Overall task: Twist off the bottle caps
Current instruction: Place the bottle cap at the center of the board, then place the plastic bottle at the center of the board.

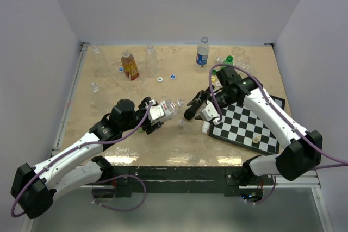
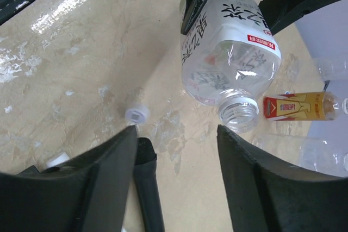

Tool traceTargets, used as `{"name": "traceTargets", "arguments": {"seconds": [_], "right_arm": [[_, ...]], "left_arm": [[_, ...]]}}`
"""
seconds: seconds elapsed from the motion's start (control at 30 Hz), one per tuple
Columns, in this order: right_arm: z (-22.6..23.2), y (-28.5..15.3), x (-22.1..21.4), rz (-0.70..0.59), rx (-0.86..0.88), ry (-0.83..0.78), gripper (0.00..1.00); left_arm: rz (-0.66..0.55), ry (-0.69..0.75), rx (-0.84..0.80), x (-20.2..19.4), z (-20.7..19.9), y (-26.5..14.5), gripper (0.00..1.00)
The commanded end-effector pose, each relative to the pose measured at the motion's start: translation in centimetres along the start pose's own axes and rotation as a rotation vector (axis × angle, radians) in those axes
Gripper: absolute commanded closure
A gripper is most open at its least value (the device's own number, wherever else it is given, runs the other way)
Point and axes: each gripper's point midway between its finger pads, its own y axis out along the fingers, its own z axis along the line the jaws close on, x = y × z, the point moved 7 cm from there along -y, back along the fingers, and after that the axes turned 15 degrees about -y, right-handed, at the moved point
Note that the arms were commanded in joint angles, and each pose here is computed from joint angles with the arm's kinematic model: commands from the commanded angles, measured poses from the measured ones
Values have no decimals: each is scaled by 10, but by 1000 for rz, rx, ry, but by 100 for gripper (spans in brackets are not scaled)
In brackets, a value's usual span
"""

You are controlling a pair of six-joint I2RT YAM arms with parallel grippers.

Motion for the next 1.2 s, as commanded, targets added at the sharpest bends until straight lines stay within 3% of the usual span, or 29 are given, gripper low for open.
{"name": "traceTargets", "arguments": {"seconds": [0.0,0.07,0.17,0.37,0.5,0.67,0.9,1.17], "right_arm": [[-7,-9,11,2,-57,38,31],[-7,-11,10,18,-68,67,16],[-3,-14,11,44,-76,102,2],[5,-19,14,50,-111,154,2],[-1,-27,13,70,-188,292,2],[-15,-30,11,36,-353,726,2],[-7,-17,13,-71,-237,649,2],[-25,5,10,-170,-173,656,10]], "left_arm": [[-68,6,12,15,3,0,100],[-68,7,12,15,2,0,100],[-66,6,10,14,2,0,100],[-68,7,12,15,2,0,100],[-68,5,12,15,2,0,100],[-70,1,6,15,2,0,100],[-82,-7,-16,16,-1,1,100],[-80,-20,-57,15,-5,3,100]]}}
